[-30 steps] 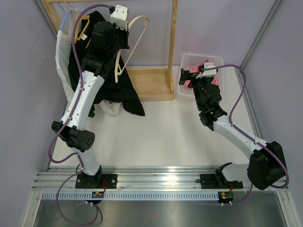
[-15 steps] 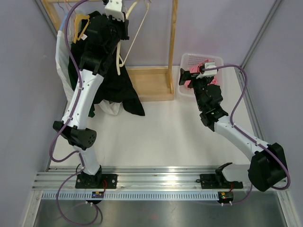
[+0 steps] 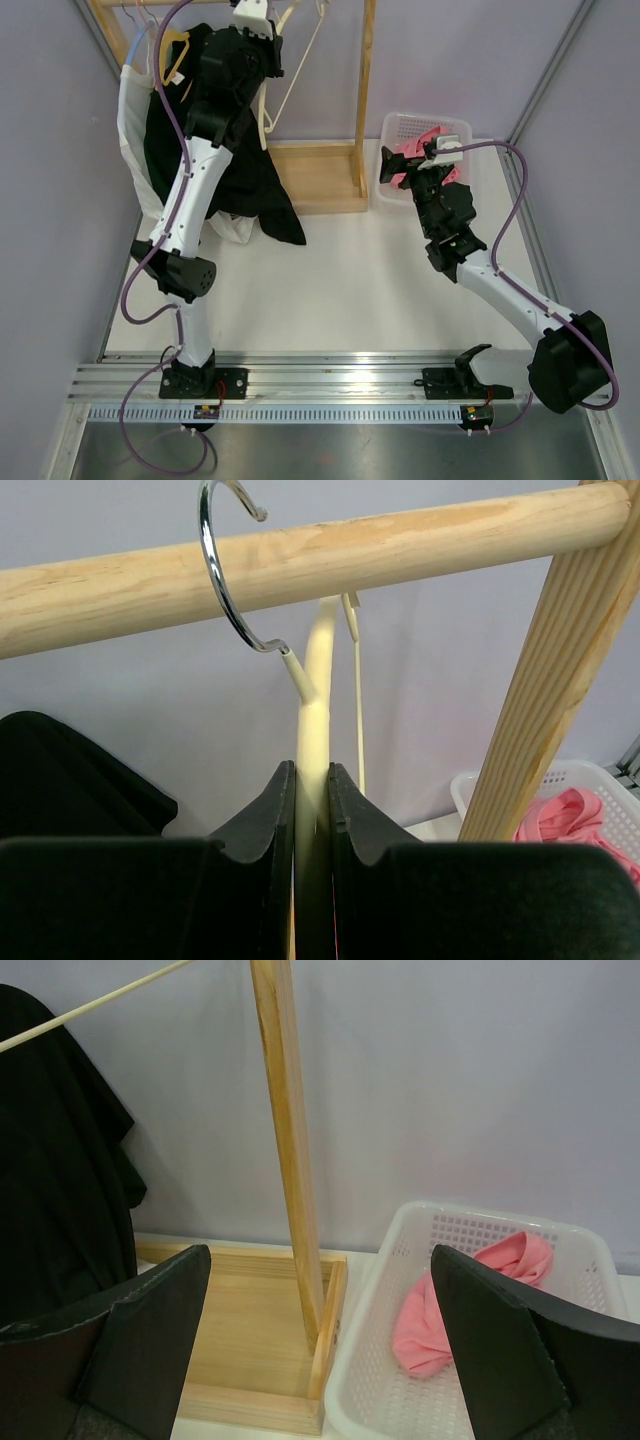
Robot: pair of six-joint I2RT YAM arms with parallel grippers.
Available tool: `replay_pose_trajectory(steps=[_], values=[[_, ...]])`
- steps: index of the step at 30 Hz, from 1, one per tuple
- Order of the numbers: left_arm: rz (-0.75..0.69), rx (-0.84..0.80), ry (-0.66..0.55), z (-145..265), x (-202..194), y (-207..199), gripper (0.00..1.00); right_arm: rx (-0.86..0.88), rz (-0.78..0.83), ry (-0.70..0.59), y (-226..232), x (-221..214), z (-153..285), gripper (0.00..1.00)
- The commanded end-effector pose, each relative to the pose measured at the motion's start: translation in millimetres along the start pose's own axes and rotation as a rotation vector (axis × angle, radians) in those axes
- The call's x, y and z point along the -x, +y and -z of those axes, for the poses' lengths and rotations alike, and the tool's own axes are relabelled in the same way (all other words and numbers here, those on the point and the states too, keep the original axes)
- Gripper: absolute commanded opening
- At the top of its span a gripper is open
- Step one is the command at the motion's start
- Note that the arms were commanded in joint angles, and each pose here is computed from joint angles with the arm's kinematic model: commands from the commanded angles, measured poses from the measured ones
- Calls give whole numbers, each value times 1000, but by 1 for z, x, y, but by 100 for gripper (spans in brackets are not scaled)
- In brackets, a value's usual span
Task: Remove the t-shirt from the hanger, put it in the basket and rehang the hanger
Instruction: Hang the hanger back to the clothesline with the left arm
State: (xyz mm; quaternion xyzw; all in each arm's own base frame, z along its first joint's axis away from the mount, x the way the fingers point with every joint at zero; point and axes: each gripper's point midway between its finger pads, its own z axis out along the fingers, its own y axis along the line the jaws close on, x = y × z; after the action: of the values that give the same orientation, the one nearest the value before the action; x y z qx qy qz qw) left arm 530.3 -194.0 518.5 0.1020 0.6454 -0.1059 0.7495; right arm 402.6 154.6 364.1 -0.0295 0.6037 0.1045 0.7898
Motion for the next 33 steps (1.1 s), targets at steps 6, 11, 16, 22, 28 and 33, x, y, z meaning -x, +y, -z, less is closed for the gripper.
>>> replay_pose_trajectory(steps=[6, 11, 16, 22, 28, 33], values=[[10, 30, -234, 5, 73, 12, 0, 52, -27, -61, 9, 18, 0, 99], [5, 26, -210, -4, 59, 17, 0, 74, -27, -71, 12, 20, 2, 99], [11, 26, -176, -15, 40, 21, 0, 83, -24, -77, 13, 21, 4, 100], [19, 13, -154, -26, 24, 18, 0, 99, -18, -84, 15, 23, 7, 99], [19, -22, -102, -32, 4, 11, 0, 107, -17, -84, 16, 22, 8, 99], [15, -86, -60, -23, -2, -9, 0, 107, -13, -74, 17, 20, 4, 99]])
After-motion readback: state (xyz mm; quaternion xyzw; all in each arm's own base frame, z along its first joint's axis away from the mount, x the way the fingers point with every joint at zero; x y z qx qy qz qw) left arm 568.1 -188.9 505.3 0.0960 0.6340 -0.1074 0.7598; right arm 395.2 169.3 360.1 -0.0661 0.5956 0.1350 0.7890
